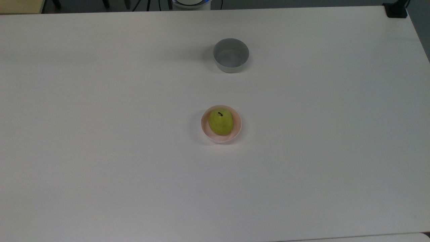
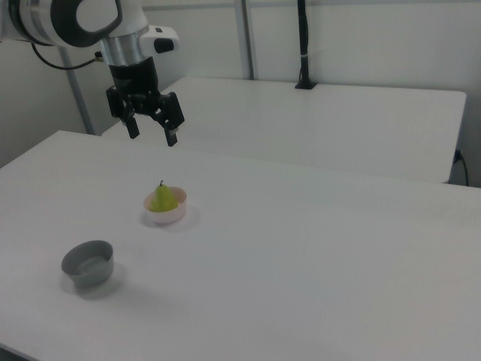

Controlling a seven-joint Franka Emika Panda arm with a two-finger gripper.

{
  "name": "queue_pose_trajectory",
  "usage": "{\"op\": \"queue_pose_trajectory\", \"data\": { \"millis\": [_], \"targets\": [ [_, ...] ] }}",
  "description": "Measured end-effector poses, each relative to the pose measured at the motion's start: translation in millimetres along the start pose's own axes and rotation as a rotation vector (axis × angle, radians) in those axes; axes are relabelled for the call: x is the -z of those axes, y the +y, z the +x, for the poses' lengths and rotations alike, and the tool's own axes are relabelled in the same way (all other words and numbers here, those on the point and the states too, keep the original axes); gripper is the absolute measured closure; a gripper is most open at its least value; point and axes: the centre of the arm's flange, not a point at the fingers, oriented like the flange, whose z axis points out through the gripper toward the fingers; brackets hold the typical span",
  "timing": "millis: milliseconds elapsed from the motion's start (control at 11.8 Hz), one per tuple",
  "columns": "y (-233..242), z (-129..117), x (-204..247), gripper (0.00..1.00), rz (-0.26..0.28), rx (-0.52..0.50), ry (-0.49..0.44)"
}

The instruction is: Place the pear in the bowl

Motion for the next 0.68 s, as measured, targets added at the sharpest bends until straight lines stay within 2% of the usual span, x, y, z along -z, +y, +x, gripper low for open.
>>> {"op": "queue_pose_trajectory", "data": {
  "millis": [169, 423, 676],
  "targets": [
    [-0.4, 5.6, 0.0, 0.00, 0.025, -0.006, 0.037],
    [-2.4, 7.2, -1.9, 0.00, 0.053, -0.011, 0.039],
    [-2.6, 8.3, -4.6, 0.00, 0.055, -0.012, 0.035]
  ]
}}
